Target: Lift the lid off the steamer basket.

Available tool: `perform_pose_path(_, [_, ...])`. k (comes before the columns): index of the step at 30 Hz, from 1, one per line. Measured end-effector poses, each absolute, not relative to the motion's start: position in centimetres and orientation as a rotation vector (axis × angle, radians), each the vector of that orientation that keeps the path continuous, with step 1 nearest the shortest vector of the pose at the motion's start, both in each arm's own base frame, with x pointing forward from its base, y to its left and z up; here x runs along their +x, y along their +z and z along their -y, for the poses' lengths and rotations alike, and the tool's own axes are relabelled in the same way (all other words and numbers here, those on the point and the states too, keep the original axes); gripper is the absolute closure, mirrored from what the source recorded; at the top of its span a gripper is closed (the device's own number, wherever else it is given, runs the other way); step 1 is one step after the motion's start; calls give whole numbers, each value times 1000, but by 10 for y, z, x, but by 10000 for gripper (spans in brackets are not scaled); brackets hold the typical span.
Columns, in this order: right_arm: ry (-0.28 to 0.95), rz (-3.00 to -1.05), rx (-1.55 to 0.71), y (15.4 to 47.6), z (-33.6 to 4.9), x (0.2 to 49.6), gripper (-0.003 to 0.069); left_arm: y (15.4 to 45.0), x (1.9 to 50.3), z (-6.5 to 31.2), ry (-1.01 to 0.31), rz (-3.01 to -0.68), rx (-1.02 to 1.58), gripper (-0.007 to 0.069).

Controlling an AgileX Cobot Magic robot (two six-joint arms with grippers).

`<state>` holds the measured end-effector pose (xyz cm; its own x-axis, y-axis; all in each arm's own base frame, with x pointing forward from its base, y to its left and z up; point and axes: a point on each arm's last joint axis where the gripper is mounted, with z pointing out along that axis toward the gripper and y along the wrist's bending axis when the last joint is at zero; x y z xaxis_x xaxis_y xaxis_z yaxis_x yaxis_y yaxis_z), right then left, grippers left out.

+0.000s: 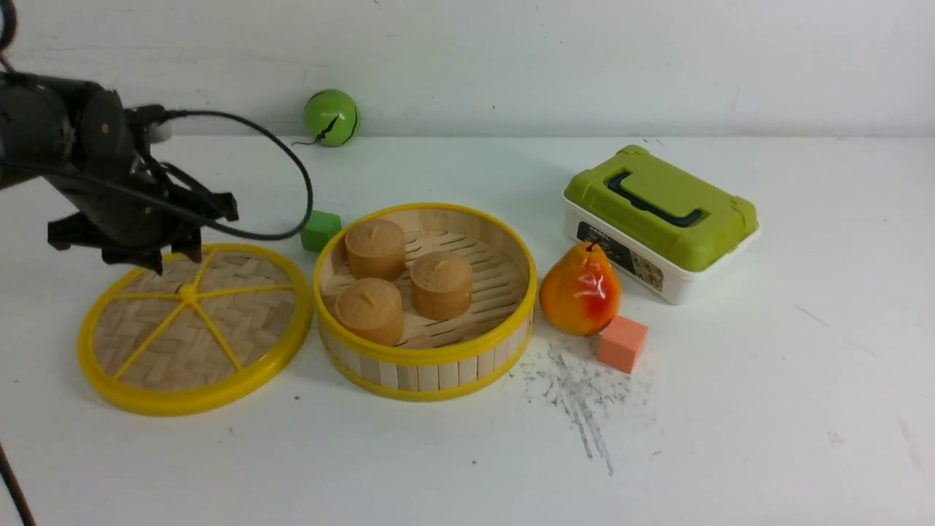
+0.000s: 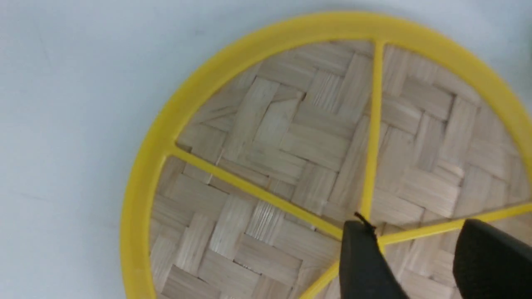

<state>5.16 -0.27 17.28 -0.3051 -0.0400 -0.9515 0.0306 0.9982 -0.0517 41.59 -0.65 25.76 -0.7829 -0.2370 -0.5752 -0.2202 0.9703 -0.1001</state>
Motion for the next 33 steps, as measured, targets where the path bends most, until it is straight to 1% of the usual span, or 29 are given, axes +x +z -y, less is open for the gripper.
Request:
perform_pose_path(2, [-70,-1880,-7,173,3,52,419,304,396,6,-50,-2404,-297,377])
perform_pose_path(3, [-70,-1880,-7,173,3,52,419,323,386,6,-55,-2359,-282,414])
perform_pose_path(5, [-70,-1880,-7,173,3,52,419,374,356,5,-63,-2227,-235,501])
perform_pose_path(6, [-70,-1880,-7,173,3,52,419,379,352,5,-63,-2214,-231,501])
perform_pose_path(7, [-70,-1880,-7,173,3,52,419,413,325,4,-66,-2109,-203,576])
perform_pose_path(8, [-70,-1880,-7,173,3,52,419,440,300,4,-72,-2021,-187,625])
perform_pose_path(9, [-70,-1880,-7,173,3,52,419,448,291,3,-75,-1994,-185,631])
perform_pose_path(11, [-70,-1880,-7,173,3,52,419,489,229,3,-116,-1827,-176,638])
perform_pose_path(12, [-70,-1880,-7,173,3,52,419,492,213,3,-131,-1800,-176,638])
perform_pose_path(13, [-70,-1880,-7,173,3,52,419,492,209,3,-135,-1793,-176,638])
perform_pose_path(14, [-70,-1880,-7,173,3,52,419,491,178,4,-165,-1754,-176,638])
perform_pose_path(15, [-70,-1880,-7,173,3,52,419,484,157,4,-184,-1737,-174,638])
perform_pose_path(17, [-70,-1880,-7,173,3,52,419,469,131,5,-205,-1718,-173,638])
perform_pose_path(18, [-70,-1880,-7,173,3,52,419,467,128,5,-208,-1712,-174,638])
perform_pose_path(19, [-70,-1880,-7,173,3,52,419,446,100,5,-225,-1682,-173,638])
perform_pose_path(20, [-70,-1880,-7,173,3,52,419,443,97,4,-225,-1678,-173,638])
perform_pose_path(21, [-70,-1880,-7,173,3,52,419,419,71,4,-233,-1638,-171,638])
perform_pose_path(22, [-70,-1880,-7,173,3,52,419,409,60,4,-238,-1611,-169,638])
perform_pose_path(23, [-70,-1880,-7,173,3,52,419,406,57,4,-240,-1606,-169,638])
perform_pose_path(24, [-70,-1880,-7,173,3,52,419,389,38,3,-251,-1561,-166,638])
perform_pose_path(28, [-70,-1880,-7,173,3,52,419,343,27,4,-270,-1582,-175,638])
perform_pose_path(29, [-70,-1880,-7,173,3,52,419,343,27,4,-270,-1582,-175,638])
perform_pose_path(30, [-70,-1880,-7,173,3,52,419,330,28,5,-294,-1603,-185,638])
perform_pose_path(33, [-70,-1880,-7,173,3,52,419,318,31,7,-340,-1630,-205,638])
